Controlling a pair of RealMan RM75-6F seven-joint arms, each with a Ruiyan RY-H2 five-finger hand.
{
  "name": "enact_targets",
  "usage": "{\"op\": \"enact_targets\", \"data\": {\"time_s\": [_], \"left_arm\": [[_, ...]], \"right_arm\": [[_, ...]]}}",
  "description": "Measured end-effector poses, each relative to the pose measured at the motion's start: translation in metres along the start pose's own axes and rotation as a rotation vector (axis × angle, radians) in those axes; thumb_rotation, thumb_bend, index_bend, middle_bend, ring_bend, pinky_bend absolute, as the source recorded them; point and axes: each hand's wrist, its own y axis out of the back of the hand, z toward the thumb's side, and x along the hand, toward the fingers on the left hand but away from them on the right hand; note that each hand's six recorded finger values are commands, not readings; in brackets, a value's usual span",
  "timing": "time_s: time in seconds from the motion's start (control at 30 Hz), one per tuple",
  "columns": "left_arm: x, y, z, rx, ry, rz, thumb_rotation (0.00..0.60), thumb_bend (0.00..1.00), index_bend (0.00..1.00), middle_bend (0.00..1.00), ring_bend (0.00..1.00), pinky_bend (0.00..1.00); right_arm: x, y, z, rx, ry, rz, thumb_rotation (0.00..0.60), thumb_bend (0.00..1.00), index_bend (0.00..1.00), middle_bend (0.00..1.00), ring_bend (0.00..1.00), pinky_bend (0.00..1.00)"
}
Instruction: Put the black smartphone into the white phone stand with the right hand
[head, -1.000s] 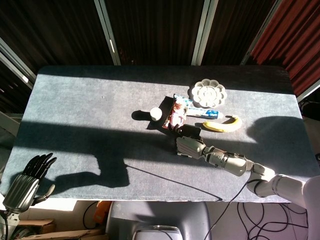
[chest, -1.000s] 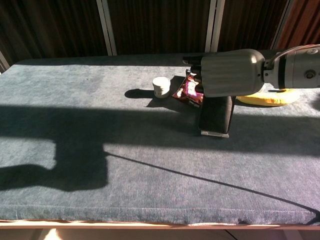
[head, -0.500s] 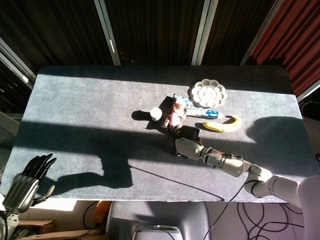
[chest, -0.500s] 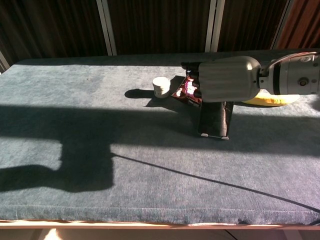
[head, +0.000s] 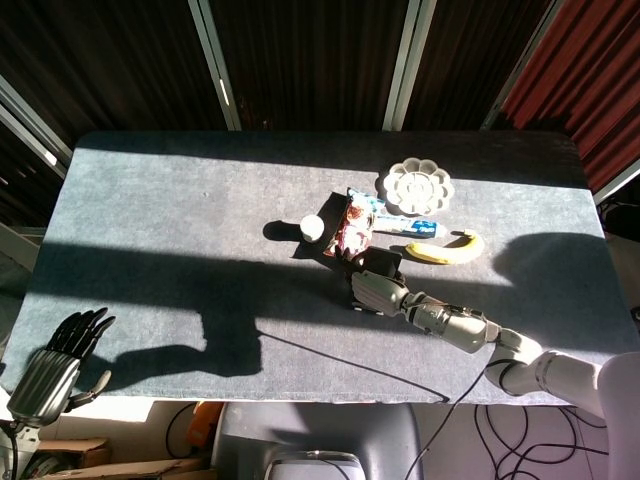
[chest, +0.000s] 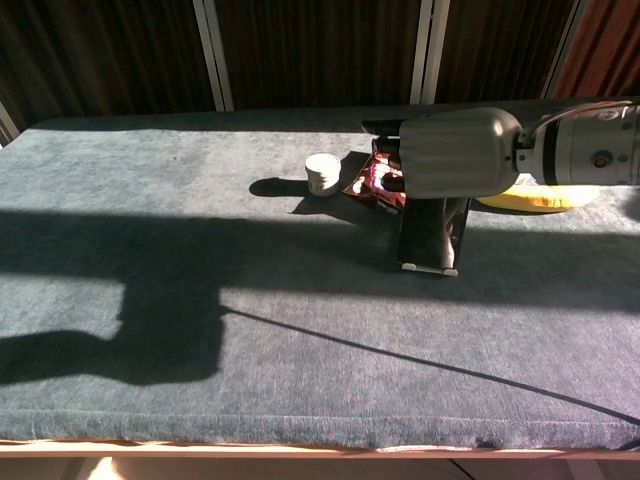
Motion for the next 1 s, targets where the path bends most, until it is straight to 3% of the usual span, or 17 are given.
{"op": "enact_targets", "data": {"time_s": [0.23,0.43,0.6,0.8,1.0], "left_arm": [[0.001,-0.001,0.000,0.002,0.001,-0.003,0.600,0.38,0.00,0.00,0.00,0.07],[0.000,-0.001,0.001,0.010,0.000,0.001,0.600,0.38,0.00,0.00,0.00,0.07],[-0.002,-0.001,0.003,0.011,-0.006,0.004,0.600,0.38,0.00,0.00,0.00,0.07],[-0.003,-0.002,0.004,0.021,-0.009,0.006,0.600,0.38,0.00,0.00,0.00,0.07],[-0.003,-0.002,0.005,0.026,-0.008,0.011,0.600,0.38,0.00,0.00,0.00,0.07]], "right_arm": [[0.002,-0.005,0.001,-0.011,-0.003,0.030,0.600,0.17,0.17,0.47,0.21,0.17],[0.001,-0.004,0.002,-0.017,-0.009,0.036,0.600,0.17,0.12,0.42,0.20,0.15],[0.002,-0.001,0.000,-0.029,-0.031,0.025,0.600,0.16,0.02,0.31,0.16,0.09],[0.015,0.004,0.001,-0.132,-0.086,0.050,0.600,0.13,0.00,0.20,0.07,0.07],[0.045,0.016,-0.013,-0.307,-0.241,0.059,0.600,0.12,0.00,0.07,0.00,0.05]]}}
